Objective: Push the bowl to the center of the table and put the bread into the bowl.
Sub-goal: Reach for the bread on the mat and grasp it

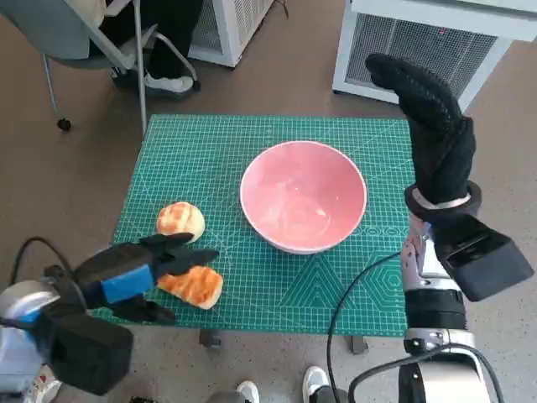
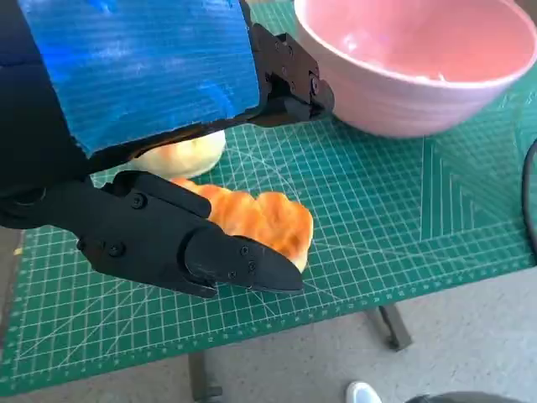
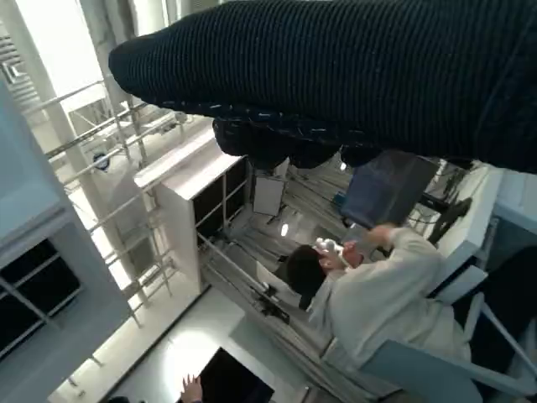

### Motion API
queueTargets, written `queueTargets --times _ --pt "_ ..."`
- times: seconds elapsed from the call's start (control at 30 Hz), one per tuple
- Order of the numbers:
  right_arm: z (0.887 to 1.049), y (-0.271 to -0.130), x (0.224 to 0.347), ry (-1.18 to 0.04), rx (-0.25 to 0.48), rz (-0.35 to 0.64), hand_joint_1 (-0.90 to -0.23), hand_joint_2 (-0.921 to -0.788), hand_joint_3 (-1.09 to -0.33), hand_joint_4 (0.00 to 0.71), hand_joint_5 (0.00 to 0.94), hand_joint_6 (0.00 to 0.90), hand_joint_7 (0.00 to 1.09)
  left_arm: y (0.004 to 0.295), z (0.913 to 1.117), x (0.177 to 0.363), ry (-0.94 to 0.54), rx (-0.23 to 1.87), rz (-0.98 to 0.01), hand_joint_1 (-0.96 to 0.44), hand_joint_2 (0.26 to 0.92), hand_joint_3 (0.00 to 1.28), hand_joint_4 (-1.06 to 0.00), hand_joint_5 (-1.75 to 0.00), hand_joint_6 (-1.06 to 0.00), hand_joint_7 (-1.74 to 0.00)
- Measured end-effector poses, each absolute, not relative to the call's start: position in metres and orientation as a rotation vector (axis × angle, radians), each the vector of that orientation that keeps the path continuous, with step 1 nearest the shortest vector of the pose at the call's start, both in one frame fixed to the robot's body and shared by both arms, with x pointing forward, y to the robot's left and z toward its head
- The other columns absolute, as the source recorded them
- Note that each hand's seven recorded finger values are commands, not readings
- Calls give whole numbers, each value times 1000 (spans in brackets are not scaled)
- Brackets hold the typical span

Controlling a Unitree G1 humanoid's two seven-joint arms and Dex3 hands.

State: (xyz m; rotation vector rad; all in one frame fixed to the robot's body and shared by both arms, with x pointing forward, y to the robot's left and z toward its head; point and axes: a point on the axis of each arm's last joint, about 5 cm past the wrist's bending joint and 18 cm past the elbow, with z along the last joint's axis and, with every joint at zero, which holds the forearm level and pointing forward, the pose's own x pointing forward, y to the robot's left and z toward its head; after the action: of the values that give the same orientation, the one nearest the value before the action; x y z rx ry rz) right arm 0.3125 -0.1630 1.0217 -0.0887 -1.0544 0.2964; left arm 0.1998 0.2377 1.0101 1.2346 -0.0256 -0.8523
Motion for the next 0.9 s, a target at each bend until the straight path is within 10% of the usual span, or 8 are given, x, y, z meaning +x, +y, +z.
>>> queueTargets --times 0.63,0.9 --pt "1019 -163 309 -1039 -85 297 -525 -921 -868 222 37 -1 552 223 969 220 101 1283 -828 -374 844 3 -327 -43 -410 -59" --pt "1019 -163 309 -1035 -86 298 -526 -921 -867 216 38 -1 548 220 962 225 166 1270 -793 -180 868 4 -640 -84 -346 -731"
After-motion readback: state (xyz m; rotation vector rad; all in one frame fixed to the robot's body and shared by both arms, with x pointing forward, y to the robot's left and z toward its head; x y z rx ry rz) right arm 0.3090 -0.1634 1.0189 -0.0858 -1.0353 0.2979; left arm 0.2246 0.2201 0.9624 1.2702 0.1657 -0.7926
